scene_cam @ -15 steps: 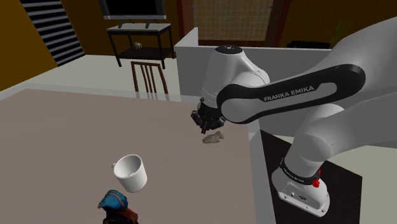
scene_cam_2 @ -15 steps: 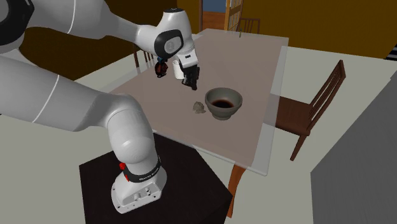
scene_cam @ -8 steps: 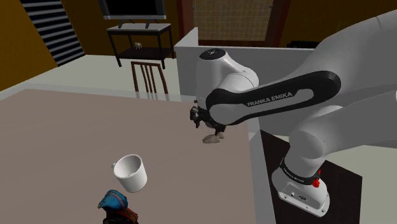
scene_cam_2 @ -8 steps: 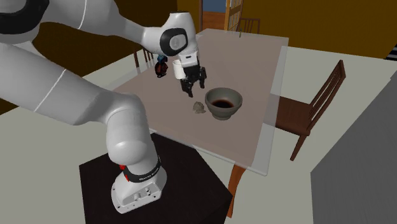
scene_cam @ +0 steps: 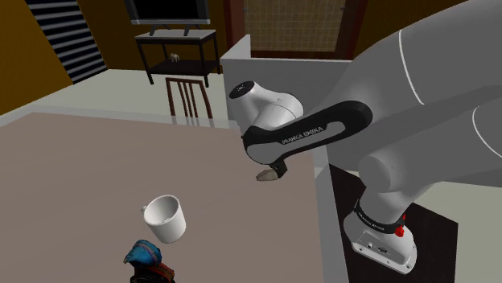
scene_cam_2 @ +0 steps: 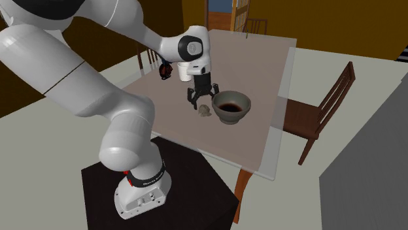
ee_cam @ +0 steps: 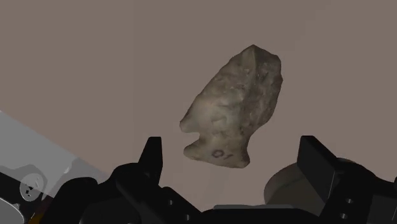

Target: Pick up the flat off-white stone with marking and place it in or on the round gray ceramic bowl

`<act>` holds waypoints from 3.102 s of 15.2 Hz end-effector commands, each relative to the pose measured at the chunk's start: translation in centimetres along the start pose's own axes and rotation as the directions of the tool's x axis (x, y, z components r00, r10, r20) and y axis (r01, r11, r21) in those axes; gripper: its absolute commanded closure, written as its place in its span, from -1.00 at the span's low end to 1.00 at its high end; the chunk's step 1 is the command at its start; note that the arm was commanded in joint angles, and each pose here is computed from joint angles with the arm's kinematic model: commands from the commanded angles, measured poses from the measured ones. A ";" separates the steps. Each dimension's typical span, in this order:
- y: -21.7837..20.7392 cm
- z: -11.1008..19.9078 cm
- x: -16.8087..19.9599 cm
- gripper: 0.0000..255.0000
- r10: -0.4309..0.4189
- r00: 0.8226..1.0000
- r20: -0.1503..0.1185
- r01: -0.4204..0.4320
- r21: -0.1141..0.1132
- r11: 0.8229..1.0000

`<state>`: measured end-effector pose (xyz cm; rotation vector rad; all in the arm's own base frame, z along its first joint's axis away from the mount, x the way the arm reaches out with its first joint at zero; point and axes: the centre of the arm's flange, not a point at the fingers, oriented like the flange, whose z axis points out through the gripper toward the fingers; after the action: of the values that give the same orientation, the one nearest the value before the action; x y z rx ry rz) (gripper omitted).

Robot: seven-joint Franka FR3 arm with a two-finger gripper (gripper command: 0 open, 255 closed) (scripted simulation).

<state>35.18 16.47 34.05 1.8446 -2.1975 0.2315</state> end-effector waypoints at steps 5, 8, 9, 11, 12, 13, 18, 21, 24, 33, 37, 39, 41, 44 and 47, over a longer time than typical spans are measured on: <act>0.1 2.1 0.4 -1.00 0.008 1.000 -0.004 -0.008 -0.010 1.000; 0.1 2.1 0.4 -1.00 0.008 1.000 -0.004 -0.008 -0.010 1.000; 0.1 2.1 0.4 -1.00 0.008 1.000 -0.004 -0.008 -0.010 1.000; 0.1 2.1 0.4 1.00 0.008 1.000 -0.004 -0.008 -0.010 1.000; 0.1 2.1 0.4 1.00 0.008 1.000 -0.004 -0.008 -0.010 1.000; 0.1 2.1 0.4 1.00 0.008 1.000 -0.004 -0.008 -0.010 1.000; 0.1 2.1 0.4 1.00 0.008 1.000 -0.004 -0.008 -0.010 1.000; 0.1 1.6 0.5 1.00 0.008 1.000 -0.004 -0.008 -0.010 1.000; 0.2 0.1 1.0 1.00 0.008 1.000 -0.004 -0.008 -0.010 1.000; 0.4 -4.5 2.4 1.00 0.008 1.000 -0.004 -0.008 -0.010 1.000; 0.5 -6.5 3.1 1.00 0.008 1.000 -0.004 -0.008 -0.010 1.000; 0.6 -7.5 3.4 1.00 0.008 1.000 -0.004 -0.008 -0.010 1.000; 0.6 -8.5 3.7 1.00 0.008 1.000 -0.004 -0.008 -0.010 1.000; 0.7 -10.0 4.2 1.00 0.008 1.000 -0.004 -0.008 -0.010 1.000; 0.8 -11.5 4.7 1.00 0.008 1.000 -0.004 -0.008 -0.010 1.000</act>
<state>34.83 15.63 45.82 1.8284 -2.2000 0.2250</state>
